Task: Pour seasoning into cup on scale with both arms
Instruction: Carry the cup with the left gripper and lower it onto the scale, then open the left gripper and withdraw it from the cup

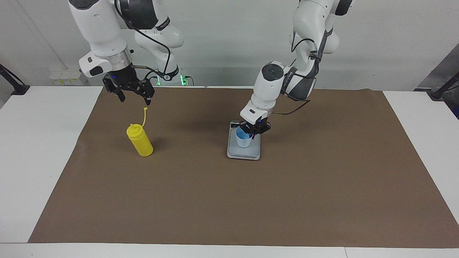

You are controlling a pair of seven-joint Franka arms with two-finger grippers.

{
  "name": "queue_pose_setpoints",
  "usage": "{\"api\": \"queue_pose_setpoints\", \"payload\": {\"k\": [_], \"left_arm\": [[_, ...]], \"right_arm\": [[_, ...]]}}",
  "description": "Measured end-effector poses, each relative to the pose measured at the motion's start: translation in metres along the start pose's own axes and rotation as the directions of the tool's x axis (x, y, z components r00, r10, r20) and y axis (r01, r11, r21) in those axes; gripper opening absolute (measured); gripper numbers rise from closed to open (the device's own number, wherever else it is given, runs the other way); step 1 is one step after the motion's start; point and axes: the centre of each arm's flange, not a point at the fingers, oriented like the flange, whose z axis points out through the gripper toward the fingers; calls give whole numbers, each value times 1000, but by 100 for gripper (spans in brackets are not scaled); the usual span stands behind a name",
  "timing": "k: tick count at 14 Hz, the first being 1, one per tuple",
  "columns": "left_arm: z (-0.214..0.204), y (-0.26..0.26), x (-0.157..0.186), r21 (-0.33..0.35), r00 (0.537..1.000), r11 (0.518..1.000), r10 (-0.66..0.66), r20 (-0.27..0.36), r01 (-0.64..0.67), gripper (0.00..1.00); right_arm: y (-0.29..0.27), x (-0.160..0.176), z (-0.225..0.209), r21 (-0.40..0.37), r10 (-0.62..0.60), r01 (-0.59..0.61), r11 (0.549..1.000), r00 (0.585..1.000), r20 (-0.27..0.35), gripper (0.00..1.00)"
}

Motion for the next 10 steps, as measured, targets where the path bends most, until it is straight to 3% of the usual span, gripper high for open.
{"api": "queue_pose_setpoints", "payload": {"k": [4, 7, 10], "left_arm": [[-13, -11, 12, 41, 1000, 999, -3, -1, 3, 67], [-61, -42, 43, 79, 999, 996, -35, -32, 37, 100], [-94, -92, 62, 98, 999, 995, -28, -37, 32, 100]], "right_arm": [[0, 0, 0, 0, 0, 0, 1000, 1000, 0, 100], [0, 0, 0, 0, 0, 0, 1000, 1000, 0, 100], [0, 0, 0, 0, 0, 0, 1000, 1000, 0, 100]]}}
